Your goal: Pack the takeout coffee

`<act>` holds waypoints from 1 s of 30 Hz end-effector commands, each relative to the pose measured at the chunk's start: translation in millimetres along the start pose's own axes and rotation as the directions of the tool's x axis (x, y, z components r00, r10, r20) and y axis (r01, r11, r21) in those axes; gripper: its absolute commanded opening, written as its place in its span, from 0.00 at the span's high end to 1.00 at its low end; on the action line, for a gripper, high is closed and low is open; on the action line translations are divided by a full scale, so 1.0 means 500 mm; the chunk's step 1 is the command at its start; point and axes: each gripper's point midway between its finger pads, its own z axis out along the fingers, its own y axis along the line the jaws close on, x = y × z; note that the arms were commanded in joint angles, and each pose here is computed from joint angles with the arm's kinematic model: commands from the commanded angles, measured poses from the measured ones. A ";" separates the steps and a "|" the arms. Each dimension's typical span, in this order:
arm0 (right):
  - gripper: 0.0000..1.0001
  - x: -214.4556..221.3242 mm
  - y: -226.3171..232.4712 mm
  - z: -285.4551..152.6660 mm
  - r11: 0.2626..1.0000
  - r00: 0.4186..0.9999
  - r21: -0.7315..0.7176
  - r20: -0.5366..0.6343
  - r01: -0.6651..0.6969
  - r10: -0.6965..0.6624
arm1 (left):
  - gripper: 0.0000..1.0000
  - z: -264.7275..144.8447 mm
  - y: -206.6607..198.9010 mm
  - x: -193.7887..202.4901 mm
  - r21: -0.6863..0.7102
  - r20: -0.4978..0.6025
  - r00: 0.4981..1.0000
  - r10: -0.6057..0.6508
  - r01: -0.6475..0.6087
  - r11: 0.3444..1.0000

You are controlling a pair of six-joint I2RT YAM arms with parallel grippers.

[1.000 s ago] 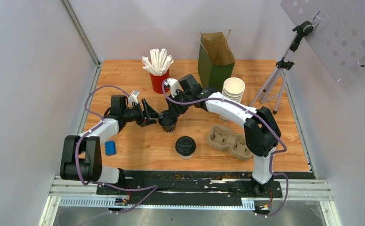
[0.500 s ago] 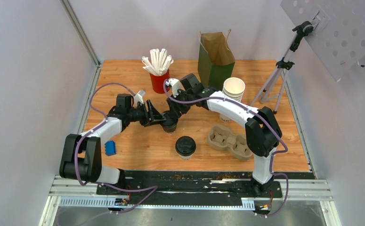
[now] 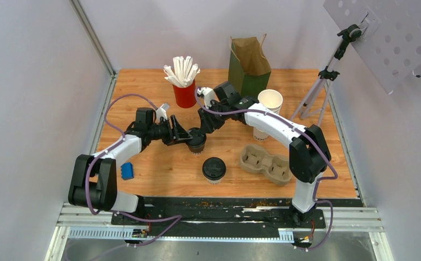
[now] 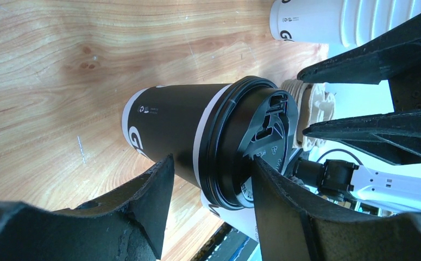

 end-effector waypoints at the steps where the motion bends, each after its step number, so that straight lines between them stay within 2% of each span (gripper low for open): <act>1: 0.58 -0.038 0.030 -0.026 0.999 0.998 -0.044 0.048 -0.028 0.030 | 0.39 0.008 0.040 0.014 -0.098 -0.013 1.000 0.015 -0.016 0.995; 8: 0.63 -0.012 0.047 -0.004 0.995 0.998 -0.072 -0.001 -0.064 0.064 | 0.40 0.010 0.037 0.018 -0.097 -0.017 1.000 0.014 -0.016 0.995; 16: 0.81 0.043 0.030 0.014 0.995 0.994 -0.028 -0.065 -0.093 0.091 | 0.40 0.002 0.039 0.023 -0.116 -0.011 1.000 0.016 -0.018 0.993; 30: 0.83 0.138 -0.019 0.043 0.993 0.982 0.061 -0.158 -0.097 0.105 | 0.40 -0.002 0.077 0.053 -0.174 -0.037 0.999 0.018 -0.024 0.984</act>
